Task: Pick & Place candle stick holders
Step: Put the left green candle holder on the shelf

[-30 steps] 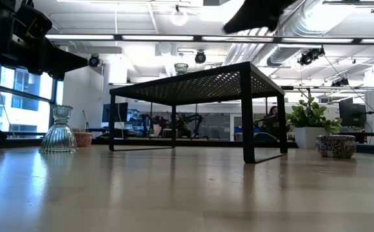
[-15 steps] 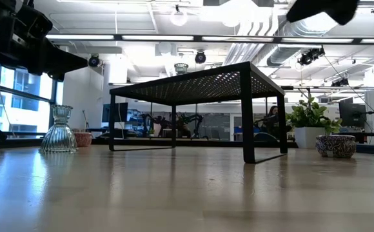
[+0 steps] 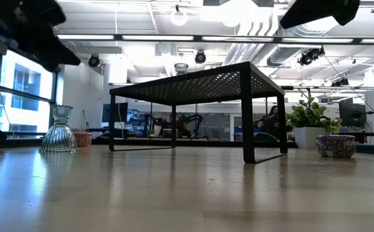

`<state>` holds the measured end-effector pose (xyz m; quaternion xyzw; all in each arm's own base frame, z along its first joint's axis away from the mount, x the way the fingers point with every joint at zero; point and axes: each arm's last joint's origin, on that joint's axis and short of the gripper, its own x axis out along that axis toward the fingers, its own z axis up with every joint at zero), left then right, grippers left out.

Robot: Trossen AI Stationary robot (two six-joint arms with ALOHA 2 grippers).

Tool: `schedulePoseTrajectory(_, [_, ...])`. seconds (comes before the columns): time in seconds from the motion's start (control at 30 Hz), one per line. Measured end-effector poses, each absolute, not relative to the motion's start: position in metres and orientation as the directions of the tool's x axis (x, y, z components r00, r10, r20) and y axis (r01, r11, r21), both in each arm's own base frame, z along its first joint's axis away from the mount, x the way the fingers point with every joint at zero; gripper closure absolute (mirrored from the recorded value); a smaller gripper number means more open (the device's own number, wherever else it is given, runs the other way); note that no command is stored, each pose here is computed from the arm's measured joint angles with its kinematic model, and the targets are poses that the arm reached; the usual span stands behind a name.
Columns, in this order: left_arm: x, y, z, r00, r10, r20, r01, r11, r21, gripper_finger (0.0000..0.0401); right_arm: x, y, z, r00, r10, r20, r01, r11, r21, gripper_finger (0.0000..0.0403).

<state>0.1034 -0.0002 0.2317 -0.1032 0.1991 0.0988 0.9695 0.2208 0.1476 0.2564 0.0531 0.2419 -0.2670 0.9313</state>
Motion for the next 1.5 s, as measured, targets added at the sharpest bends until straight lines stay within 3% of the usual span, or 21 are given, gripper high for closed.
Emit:
schedulePoseTrajectory(0.2, [0.129,0.002,0.249,0.681,0.28,-0.677,-0.429,0.901,-0.058,0.0326,0.227,0.149,0.252,0.739,-0.486,-0.466,0.511,0.856,-0.082,0.0402])
schedulePoseTrajectory(0.47, [0.162,-0.002,0.261,0.366,0.254,-0.896,-0.504,0.863,0.038,0.0196,0.228,0.15,0.252,0.746,-0.472,-0.469,0.467,0.874,-0.136,0.0401])
schedulePoseTrajectory(0.7, [0.173,0.006,0.256,0.296,0.193,-0.935,-0.52,0.854,0.011,0.0107,0.228,0.15,0.252,0.746,-0.472,-0.47,0.429,0.88,-0.202,0.0401])
schedulePoseTrajectory(1.23, [0.161,0.05,0.235,0.227,0.167,-0.96,-0.599,0.801,-0.003,0.0089,0.228,0.151,0.253,0.749,-0.469,-0.468,0.415,0.883,-0.221,0.0402])
schedulePoseTrajectory(1.5, [0.16,0.053,0.22,0.24,0.137,-0.961,-0.541,0.841,-0.015,0.0089,0.23,0.152,0.254,0.759,-0.468,-0.453,0.425,0.883,-0.201,0.0402])
